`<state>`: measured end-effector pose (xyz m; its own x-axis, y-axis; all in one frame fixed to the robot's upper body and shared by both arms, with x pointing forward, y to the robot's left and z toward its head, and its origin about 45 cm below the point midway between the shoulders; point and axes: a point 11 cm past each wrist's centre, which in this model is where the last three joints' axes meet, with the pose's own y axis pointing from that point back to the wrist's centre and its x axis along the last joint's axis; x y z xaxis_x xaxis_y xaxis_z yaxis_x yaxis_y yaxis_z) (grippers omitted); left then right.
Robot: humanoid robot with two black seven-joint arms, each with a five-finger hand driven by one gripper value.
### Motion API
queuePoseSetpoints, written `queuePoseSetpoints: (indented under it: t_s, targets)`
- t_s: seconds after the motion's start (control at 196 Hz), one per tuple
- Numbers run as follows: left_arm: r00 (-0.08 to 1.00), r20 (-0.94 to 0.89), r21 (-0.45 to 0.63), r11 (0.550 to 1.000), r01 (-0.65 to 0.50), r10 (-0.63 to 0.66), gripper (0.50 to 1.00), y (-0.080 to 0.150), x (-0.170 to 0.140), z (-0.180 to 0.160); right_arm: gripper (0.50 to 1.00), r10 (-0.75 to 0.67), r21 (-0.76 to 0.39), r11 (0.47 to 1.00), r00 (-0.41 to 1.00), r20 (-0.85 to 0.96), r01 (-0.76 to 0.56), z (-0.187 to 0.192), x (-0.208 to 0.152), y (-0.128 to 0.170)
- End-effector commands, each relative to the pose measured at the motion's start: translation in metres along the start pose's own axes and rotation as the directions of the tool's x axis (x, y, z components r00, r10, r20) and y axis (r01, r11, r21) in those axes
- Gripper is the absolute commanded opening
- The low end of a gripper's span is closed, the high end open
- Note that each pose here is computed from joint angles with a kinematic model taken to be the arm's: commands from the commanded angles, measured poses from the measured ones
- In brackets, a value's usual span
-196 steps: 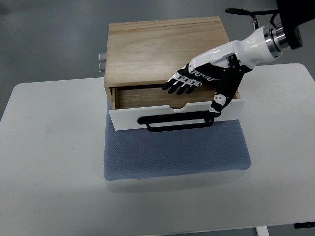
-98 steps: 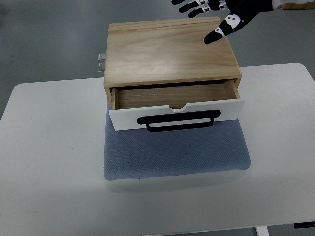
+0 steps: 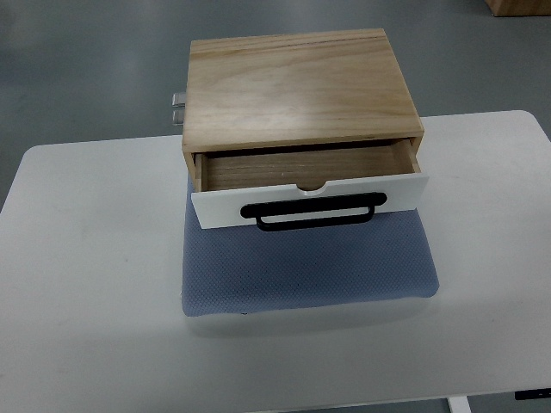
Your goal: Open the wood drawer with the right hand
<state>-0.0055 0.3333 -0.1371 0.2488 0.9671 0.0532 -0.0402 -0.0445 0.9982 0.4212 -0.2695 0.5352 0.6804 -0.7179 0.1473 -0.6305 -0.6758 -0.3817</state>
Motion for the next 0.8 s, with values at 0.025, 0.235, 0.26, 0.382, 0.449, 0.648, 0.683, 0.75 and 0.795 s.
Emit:
queuePoseSetpoints:
  t_s: [0.025, 0.235, 0.26, 0.382, 0.449, 0.648, 0.683, 0.75, 0.795]
  targets:
    - [1.000, 0.000, 0.000, 1.000, 0.000, 0.000, 1.000, 0.000, 0.000, 0.000, 0.952, 0.114, 0.090, 0.988, 0.989, 0.092, -0.123, 0.008, 0.026, 0.010]
    - [1.000, 0.000, 0.000, 1.000, -0.001, 0.001, 1.000, 0.000, 0.000, 0.000, 0.952, 0.373, 0.057, 0.918, 0.904, 0.209, -0.392, 0.052, 0.083, 0.043]
    - [1.000, 0.000, 0.000, 1.000, 0.000, 0.000, 1.000, 0.000, 0.000, 0.000, 0.952, 0.414, 0.035, 0.901, 0.882, 0.227, -0.432, 0.062, 0.090, 0.049]
    - [1.000, 0.000, 0.000, 1.000, 0.000, 0.000, 1.000, 0.000, 0.000, 0.000, 0.952, 0.565, -0.074, 0.820, 0.784, 0.258, -0.567, 0.101, 0.118, 0.082]
    - [1.000, 0.000, 0.000, 1.000, 0.000, 0.000, 1.000, 0.000, 0.000, 0.000, 0.952, 0.627, -0.128, 0.775, 0.728, 0.278, -0.618, 0.123, 0.129, 0.100]
    - [1.000, 0.000, 0.000, 1.000, 0.000, 0.000, 1.000, 0.000, 0.000, 0.000, 0.952, 0.703, -0.251, 0.709, 0.633, 0.323, -0.659, 0.183, 0.124, 0.128]
    - [1.000, 0.000, 0.000, 1.000, 0.000, 0.000, 1.000, 0.000, 0.000, 0.000, 0.952, 0.708, -0.265, 0.704, 0.626, 0.326, -0.659, 0.190, 0.121, 0.132]
    - [1.000, 0.000, 0.000, 1.000, -0.001, 0.001, 1.000, 0.000, 0.000, 0.000, 0.952, 0.718, -0.292, 0.695, 0.611, 0.334, -0.657, 0.205, 0.114, 0.139]
    - [1.000, 0.000, 0.000, 1.000, 0.000, 0.000, 1.000, 0.000, 0.000, 0.000, 0.952, 0.722, -0.306, 0.691, 0.604, 0.337, -0.655, 0.213, 0.111, 0.143]
